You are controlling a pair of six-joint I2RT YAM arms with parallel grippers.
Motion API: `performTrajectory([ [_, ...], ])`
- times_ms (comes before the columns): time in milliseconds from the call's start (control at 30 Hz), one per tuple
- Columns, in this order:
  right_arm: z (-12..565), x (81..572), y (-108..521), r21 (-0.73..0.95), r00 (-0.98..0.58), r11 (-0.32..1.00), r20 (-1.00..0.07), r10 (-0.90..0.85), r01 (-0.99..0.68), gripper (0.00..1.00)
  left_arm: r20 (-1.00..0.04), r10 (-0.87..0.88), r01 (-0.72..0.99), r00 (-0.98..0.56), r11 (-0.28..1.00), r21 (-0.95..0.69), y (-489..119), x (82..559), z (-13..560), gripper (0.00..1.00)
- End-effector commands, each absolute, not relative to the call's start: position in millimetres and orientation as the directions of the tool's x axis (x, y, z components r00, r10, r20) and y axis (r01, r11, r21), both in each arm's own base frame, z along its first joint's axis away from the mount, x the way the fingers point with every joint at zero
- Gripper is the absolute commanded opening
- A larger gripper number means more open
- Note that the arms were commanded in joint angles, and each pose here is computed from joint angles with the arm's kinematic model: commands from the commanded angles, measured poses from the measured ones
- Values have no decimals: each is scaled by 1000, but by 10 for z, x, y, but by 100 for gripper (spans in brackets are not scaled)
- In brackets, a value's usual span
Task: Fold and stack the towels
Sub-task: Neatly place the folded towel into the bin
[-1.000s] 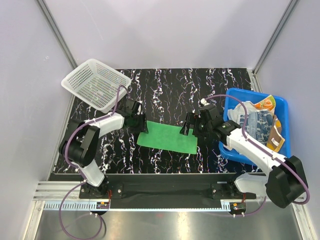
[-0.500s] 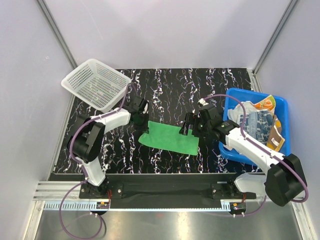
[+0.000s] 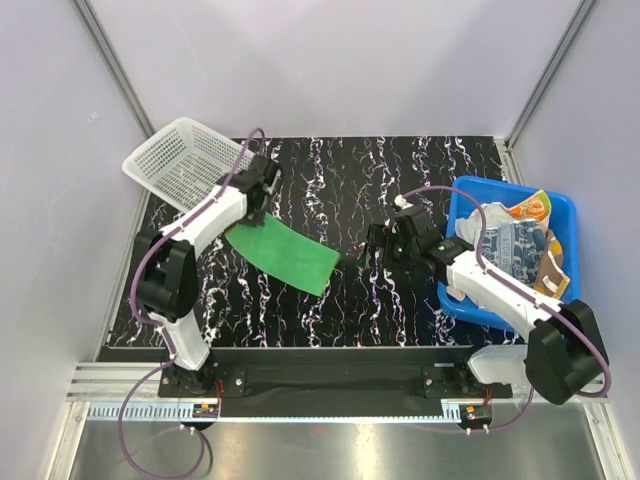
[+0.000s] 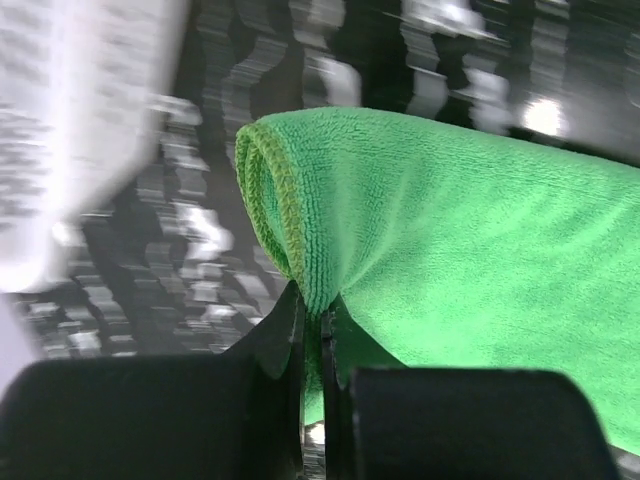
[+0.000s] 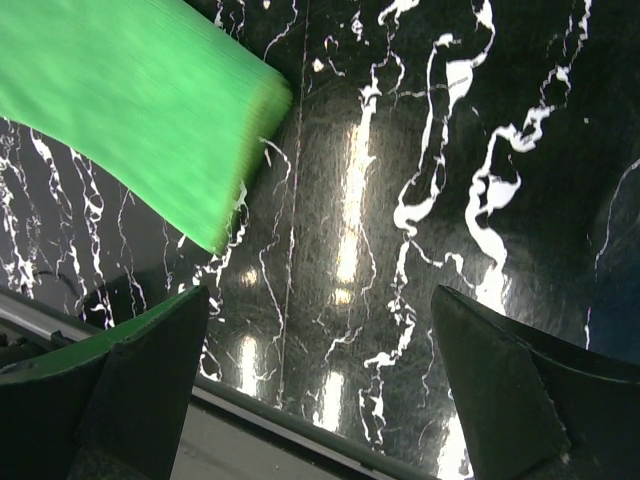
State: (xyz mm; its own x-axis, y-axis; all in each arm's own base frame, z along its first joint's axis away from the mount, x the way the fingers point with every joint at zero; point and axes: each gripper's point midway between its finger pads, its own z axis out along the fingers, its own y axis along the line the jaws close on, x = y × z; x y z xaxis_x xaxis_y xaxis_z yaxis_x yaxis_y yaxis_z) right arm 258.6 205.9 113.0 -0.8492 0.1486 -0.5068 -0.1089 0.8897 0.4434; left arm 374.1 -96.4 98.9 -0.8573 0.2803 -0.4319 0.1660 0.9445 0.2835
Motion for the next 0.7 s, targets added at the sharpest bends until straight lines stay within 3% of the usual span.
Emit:
performTrajectory([
  [0, 1285, 2771, 2218, 452, -818, 873, -562, 119, -183, 100, -498, 313, 70, -808, 891, 448, -443, 4198, 1434, 0],
  [400, 951, 3083, 2394, 403, -839, 891, -542, 49, -208, 100, -677, 304, -194, -670, 808, 556, 515, 5325, 2133, 0],
  [667, 1018, 3296, 2411, 384, -799, 902, -597, 79, -198, 100, -711, 281, -260, -645, 794, 550, 1034, 5894, 1998, 0],
])
